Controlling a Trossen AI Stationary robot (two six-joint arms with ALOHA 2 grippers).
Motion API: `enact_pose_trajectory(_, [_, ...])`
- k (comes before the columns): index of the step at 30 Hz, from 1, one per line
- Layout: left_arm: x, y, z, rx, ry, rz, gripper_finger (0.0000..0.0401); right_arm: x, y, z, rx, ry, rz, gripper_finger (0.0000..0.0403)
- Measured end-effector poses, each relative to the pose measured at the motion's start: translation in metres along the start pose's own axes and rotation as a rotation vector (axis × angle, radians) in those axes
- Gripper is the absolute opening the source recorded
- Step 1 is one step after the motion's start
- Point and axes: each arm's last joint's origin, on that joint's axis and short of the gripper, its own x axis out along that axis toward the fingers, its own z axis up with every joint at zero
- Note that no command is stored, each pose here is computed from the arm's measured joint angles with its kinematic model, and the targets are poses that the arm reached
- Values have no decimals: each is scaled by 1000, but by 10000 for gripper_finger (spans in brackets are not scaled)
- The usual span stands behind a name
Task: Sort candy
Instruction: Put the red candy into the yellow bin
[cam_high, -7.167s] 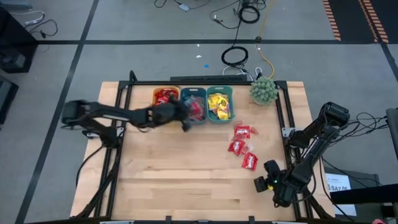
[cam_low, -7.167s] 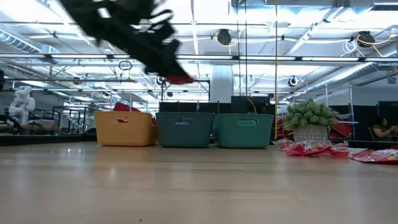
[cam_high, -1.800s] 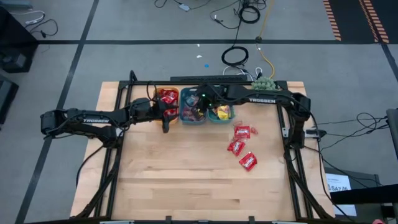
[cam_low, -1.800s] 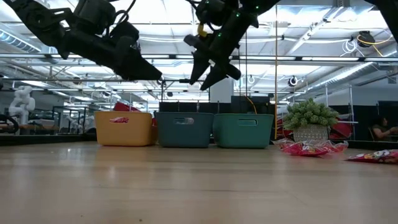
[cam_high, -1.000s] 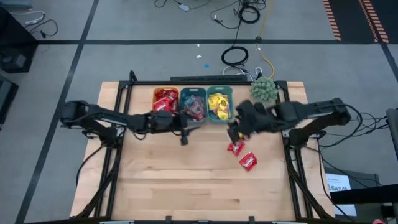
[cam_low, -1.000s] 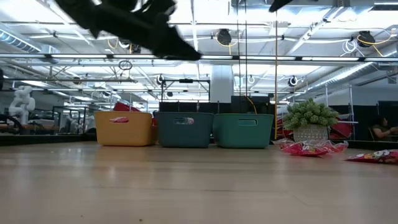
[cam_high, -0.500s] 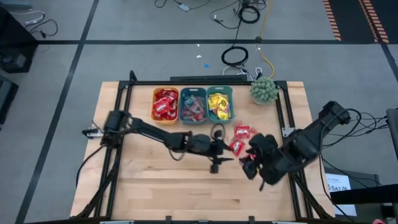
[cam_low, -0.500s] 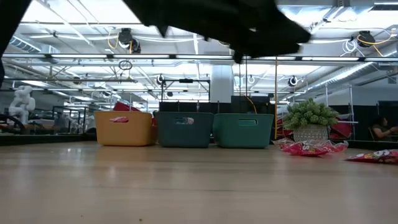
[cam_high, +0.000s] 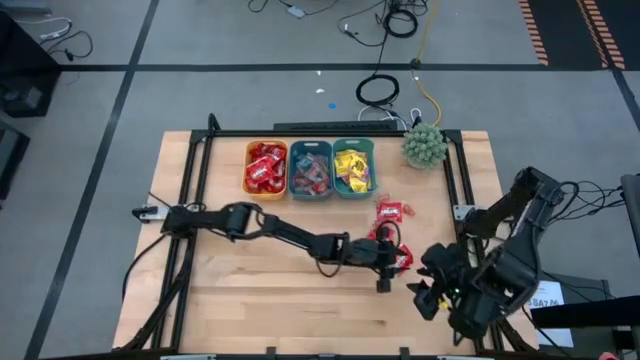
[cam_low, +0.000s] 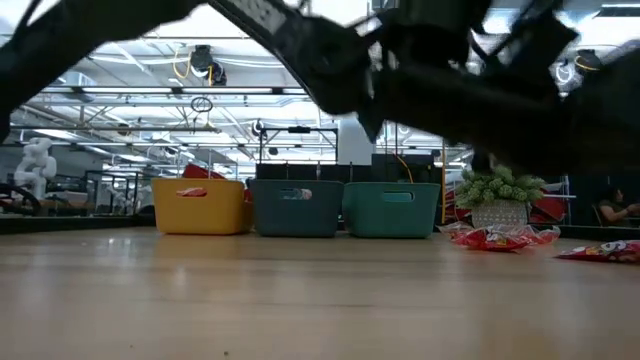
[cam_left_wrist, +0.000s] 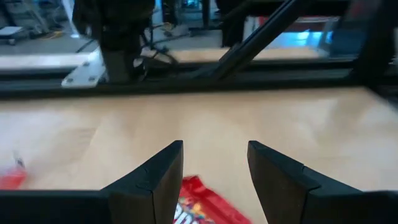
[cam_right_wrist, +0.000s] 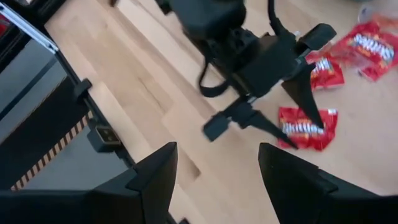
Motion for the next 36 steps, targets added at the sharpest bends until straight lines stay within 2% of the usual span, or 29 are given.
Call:
enact_pose_trajectory(5, [22,10,-41,-1,53,98,190,-7,-2,-12,12,16,14,216])
enact_pose_trajectory(6, [24,11,-51,-32,90,99,190,-8,-2,-14,13,19,18,216])
enact_pose_trajectory(7, [26,13,-55,-83,133,96,190,-9,-2,-16,18,21,22,216])
enact_pose_trajectory(9, [23,16,-65,-154,305,108,189,-11,-3,-19,22,24,28,216])
enact_pose_trajectory(11, [18,16,-71,-182,420,125,184,-13,-3,-22,22,6,39,216])
enact_pose_trajectory(13, [16,14,-73,-158,462,122,163,-15,-4,-24,12,-31,54,216])
enact_pose_trajectory(16, [14,5,-67,-94,456,97,97,-17,-4,-25,4,-82,69,216])
enact_pose_trajectory(18, [13,0,-56,-80,462,99,52,-17,-5,-24,2,-108,70,216])
enact_pose_trajectory(20, [8,-3,-38,-92,452,87,27,-15,-5,-25,6,-115,56,216])
enact_pose_trajectory(24, [-10,-3,1,-81,457,62,26,-2,-7,-33,15,-130,-7,216])
enact_pose_trajectory(28, [-37,4,61,1,402,65,25,11,-8,-41,44,-139,-43,216])
enact_pose_trajectory(30, [-51,12,81,29,401,74,23,16,-7,-45,60,-139,-44,216])
enact_pose_trajectory(34, [-77,37,87,21,451,92,22,23,-4,-50,53,-147,-61,216])
enact_pose_trajectory(36, [-94,51,94,2,422,102,19,30,-1,-53,56,-156,-83,216])
